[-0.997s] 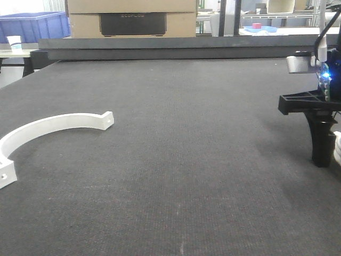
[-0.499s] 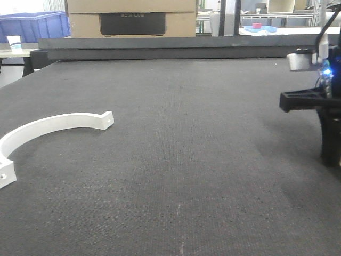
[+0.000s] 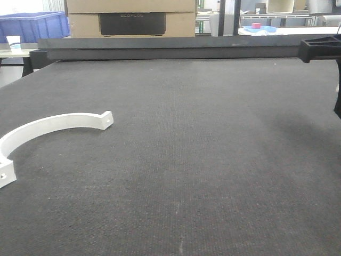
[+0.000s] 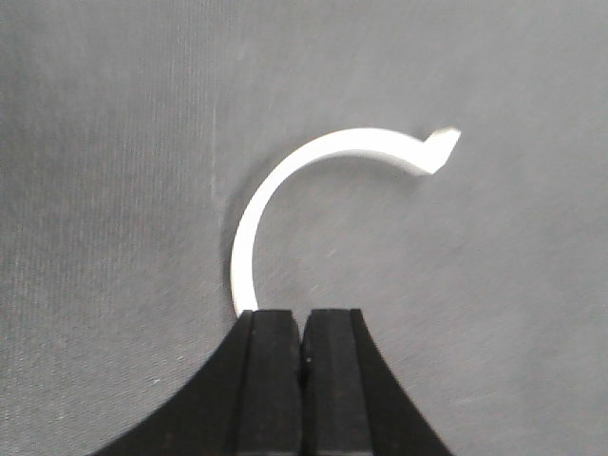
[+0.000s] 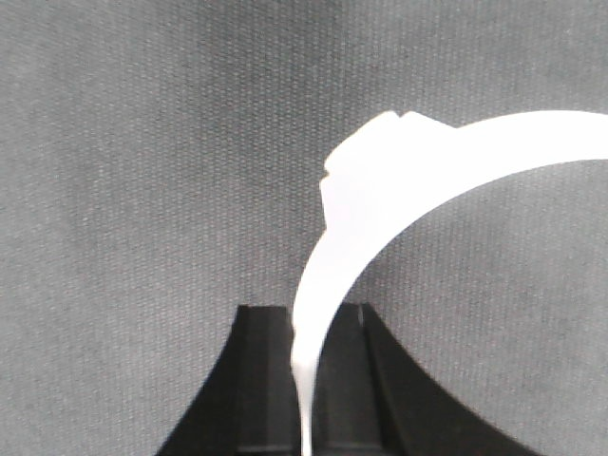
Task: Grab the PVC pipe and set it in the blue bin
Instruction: 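Close both grippers around the white clamp's arc, then lift the white clamp off the table with both grippers, then drive the base away from the table holding the clamp in both grippers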
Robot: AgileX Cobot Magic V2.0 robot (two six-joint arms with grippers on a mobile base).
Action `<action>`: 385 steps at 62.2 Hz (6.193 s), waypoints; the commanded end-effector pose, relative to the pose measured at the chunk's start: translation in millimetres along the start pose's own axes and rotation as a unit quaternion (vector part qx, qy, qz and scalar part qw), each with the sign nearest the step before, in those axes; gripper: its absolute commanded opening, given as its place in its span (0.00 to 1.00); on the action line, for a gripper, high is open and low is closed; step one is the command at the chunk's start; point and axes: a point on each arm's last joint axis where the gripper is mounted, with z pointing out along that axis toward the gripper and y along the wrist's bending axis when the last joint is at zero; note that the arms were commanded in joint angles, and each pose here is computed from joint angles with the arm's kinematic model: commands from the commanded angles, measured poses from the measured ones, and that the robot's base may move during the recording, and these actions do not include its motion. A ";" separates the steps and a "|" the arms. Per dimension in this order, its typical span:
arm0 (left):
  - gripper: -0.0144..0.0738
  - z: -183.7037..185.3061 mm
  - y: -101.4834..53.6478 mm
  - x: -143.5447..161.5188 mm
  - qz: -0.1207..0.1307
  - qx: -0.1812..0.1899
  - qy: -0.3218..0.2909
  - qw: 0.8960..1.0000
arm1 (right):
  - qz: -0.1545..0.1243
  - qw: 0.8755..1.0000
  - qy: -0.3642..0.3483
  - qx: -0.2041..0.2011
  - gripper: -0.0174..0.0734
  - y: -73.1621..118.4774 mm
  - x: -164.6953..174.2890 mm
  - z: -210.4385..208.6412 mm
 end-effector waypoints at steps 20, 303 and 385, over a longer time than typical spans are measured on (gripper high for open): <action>0.04 70.1 -8.2 -13.9 0.019 -0.109 0.104 0.988 | -0.007 1.000 -0.012 0.005 0.01 -1.2 -0.7 -3.6; 0.04 -135.9 7.7 132.9 0.065 -0.034 -0.557 0.827 | -0.022 0.761 -0.648 0.012 0.01 -57.3 187.7 -159.9; 0.04 -135.9 7.7 132.9 0.065 -0.034 -0.557 0.827 | -0.022 0.763 -0.646 0.013 0.01 -57.4 187.8 -159.4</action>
